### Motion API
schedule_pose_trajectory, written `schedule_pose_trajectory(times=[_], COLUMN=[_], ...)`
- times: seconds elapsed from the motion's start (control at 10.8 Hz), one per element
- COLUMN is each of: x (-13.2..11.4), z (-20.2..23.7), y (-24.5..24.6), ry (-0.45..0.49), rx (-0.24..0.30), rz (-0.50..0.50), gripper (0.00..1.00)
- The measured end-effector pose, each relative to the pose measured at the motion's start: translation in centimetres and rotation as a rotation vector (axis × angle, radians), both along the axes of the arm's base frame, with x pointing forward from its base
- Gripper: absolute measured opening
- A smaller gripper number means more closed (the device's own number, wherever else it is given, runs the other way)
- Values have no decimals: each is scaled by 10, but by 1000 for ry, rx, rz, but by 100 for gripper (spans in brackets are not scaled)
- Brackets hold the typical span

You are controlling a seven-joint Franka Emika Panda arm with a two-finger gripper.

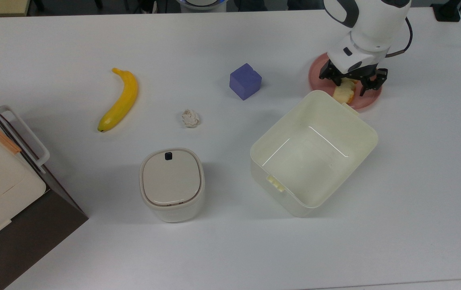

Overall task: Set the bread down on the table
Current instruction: 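Close the gripper on the bread and lift it off the plate, then carry the bread past the purple cube and lower it to the table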

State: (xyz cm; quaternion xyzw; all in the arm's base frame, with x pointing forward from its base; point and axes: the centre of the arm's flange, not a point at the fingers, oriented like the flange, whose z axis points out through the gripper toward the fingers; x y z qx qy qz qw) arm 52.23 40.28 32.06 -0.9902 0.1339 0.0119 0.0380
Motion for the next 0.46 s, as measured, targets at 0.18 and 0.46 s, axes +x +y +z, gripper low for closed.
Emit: schedule_pose_trajectory(times=[0.18,0.46], x=[-1,2], z=[10,53], y=[-6,-54], ry=[27,135], rx=[-23,-90], rz=[50,138], gripper=[34,9])
